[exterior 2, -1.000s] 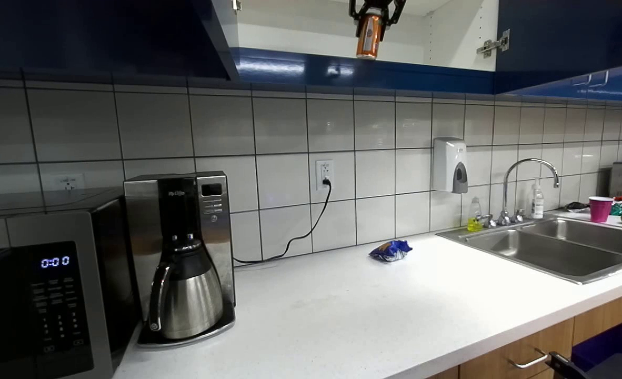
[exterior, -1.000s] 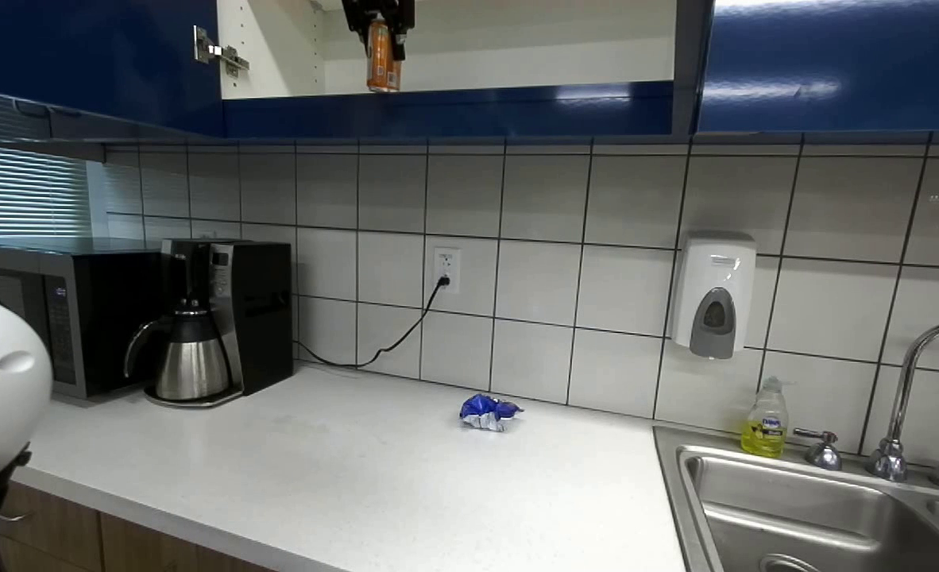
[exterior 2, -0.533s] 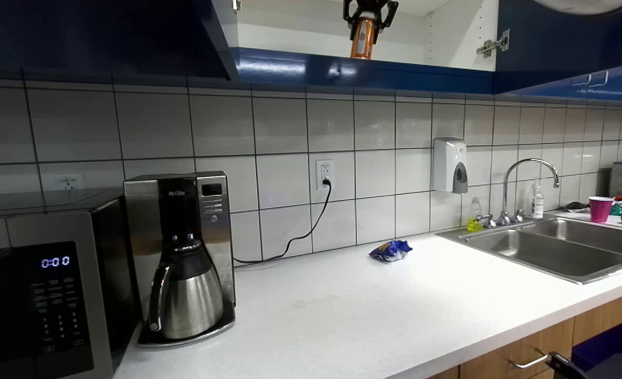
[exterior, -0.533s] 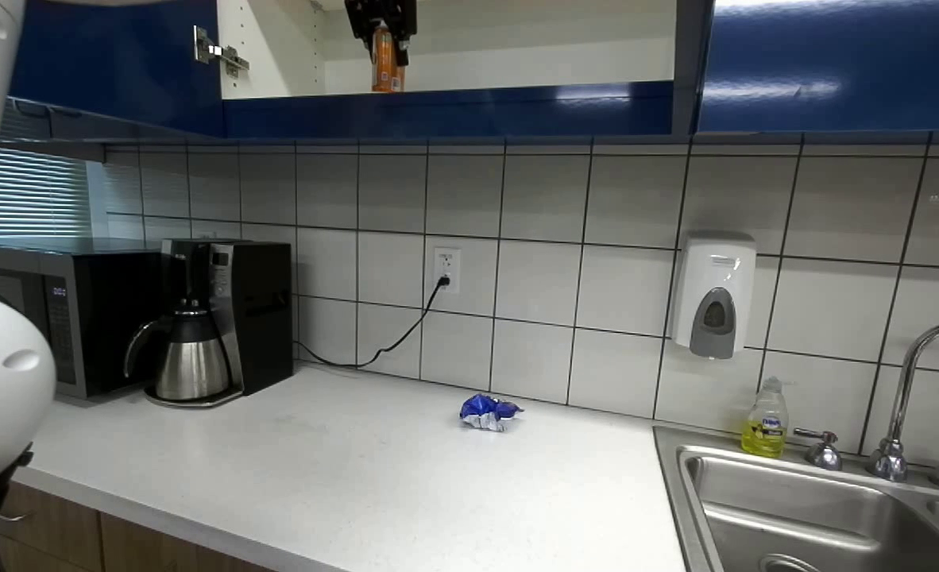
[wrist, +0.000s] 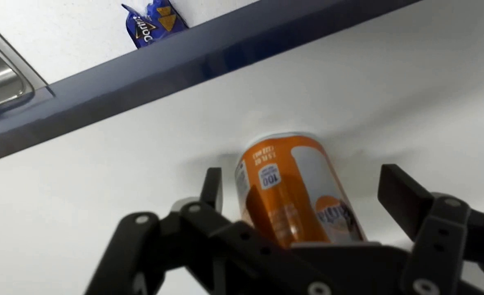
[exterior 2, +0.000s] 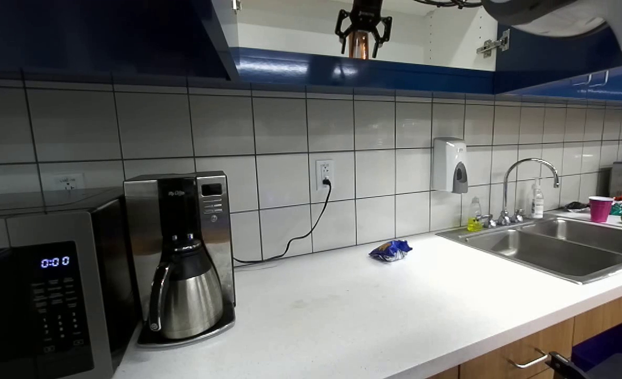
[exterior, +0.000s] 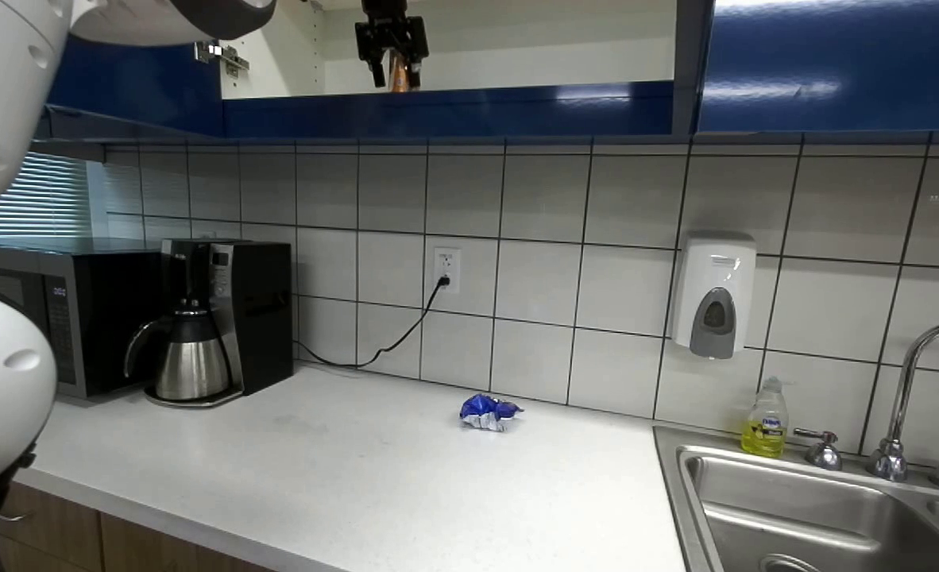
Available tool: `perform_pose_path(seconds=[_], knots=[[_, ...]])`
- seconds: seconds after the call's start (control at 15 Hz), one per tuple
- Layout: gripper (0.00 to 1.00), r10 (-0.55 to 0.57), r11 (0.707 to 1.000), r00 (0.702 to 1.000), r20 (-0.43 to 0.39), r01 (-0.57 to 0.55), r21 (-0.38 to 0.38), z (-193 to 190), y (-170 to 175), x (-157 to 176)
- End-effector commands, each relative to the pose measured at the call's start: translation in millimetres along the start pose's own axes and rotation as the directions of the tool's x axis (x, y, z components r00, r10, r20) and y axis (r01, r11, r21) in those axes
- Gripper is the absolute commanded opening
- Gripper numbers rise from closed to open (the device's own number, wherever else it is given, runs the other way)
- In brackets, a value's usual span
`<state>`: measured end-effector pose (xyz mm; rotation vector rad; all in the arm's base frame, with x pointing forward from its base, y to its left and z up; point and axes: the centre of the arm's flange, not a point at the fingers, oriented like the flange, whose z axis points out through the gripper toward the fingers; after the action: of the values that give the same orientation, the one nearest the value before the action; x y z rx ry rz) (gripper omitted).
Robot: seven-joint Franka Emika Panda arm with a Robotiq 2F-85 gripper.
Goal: Put the orange can inside the cabinet
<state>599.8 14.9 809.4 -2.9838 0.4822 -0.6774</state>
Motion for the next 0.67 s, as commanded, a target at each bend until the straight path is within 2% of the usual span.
perform_pose_path(seconds=[0.0,0.6], knots=[[1.00,0.034,0.999,0.999,0.019,-0.033,-0.024,-5,-8,29],[1.00,0.002,1.000,1.000,0.019,-0.002,0.005,1,18,2]])
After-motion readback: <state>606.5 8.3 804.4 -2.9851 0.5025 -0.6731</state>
